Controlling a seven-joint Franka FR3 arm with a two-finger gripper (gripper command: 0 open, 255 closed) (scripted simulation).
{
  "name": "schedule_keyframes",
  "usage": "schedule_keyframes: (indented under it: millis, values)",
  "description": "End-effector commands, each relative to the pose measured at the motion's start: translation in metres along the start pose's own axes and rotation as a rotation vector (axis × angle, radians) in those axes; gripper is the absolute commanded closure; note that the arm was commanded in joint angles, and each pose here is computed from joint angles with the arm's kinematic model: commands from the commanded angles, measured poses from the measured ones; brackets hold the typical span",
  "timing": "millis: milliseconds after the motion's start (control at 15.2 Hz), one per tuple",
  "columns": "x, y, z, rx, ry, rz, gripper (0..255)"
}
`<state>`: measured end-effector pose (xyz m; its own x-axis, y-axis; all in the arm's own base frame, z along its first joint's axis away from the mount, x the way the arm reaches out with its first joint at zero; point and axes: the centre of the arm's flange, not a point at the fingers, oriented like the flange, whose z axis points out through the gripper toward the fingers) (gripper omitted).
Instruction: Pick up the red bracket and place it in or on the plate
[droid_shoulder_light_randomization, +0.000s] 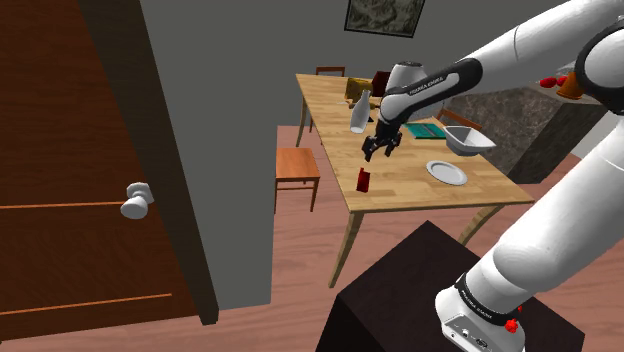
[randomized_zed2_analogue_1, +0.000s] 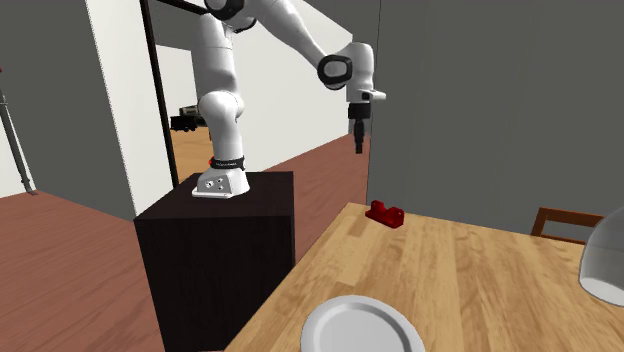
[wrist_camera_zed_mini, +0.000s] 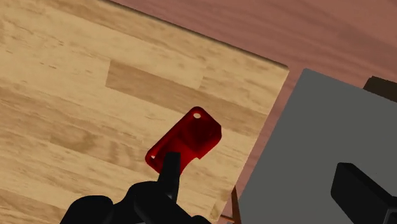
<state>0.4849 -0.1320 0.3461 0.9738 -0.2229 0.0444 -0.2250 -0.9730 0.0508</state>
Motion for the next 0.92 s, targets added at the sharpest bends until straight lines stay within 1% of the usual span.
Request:
schedule_keyframes:
  millis: [0, 858]
  values:
    - [0.015, 0.010, 0.020, 0.003, 0.000, 0.028, 0]
    - [0.105, 0.072, 0.152, 0.031, -0.007, 0.201, 0]
